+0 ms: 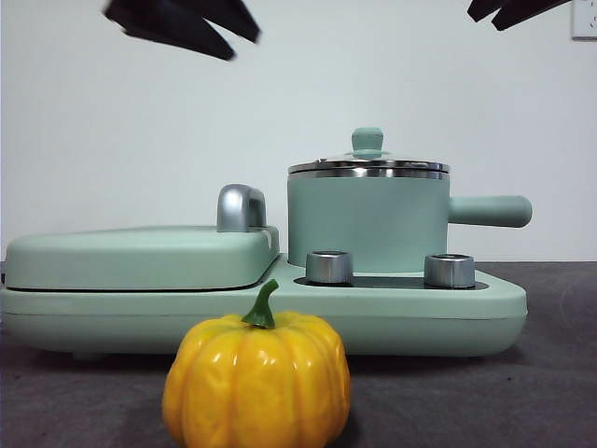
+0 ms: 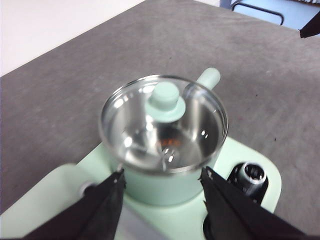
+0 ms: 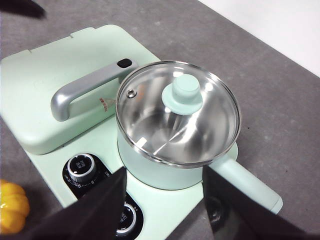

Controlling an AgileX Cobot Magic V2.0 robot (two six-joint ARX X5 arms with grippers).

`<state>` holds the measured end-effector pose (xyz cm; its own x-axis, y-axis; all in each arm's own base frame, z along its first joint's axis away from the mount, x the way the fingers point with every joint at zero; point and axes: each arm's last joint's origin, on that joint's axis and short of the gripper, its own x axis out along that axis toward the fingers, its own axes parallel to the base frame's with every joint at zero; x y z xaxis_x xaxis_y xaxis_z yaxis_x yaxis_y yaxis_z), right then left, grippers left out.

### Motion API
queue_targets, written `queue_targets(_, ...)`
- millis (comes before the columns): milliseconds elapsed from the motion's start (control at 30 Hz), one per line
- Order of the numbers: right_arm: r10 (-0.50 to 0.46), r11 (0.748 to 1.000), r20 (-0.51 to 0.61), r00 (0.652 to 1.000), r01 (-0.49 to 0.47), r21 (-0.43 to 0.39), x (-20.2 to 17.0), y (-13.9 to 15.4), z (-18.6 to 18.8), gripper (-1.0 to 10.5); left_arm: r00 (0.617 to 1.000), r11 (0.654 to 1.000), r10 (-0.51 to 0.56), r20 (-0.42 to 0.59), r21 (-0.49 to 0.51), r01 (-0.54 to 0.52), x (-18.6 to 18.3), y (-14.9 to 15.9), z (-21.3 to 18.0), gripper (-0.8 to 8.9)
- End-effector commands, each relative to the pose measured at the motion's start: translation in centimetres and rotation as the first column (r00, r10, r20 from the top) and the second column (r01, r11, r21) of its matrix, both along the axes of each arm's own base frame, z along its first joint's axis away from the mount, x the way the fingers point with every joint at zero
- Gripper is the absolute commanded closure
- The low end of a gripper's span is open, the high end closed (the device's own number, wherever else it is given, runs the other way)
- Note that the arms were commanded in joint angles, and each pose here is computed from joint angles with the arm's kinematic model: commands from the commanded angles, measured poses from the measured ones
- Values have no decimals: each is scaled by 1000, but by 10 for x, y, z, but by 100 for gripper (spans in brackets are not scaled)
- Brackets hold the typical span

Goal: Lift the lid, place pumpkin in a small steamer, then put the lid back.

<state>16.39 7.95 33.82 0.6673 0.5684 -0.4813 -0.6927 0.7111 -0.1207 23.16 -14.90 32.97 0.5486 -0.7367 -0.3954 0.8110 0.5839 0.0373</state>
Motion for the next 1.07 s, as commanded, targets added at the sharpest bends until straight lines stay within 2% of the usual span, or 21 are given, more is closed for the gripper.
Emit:
queue_targets(33,-4,1000,14,1000,4,18,0,1,5,705,1000,999,-2,-1,-49,2,9,-15,0,565)
queue_targets(533,-4,1000,13,1000,4,17,0,1,5,705,997,991,-26,73,-127,35,37,-66,-24,569)
queue_targets(700,-4,1000,13,1000,4,17,0,1,5,705,999,987,-17,50,-159,25,54,-81,-31,569)
queue_targets(1067,-4,1000,13,1000,4,17,0,1,5,705,999,989,-34,33,-145,39,79,-108,-42,569)
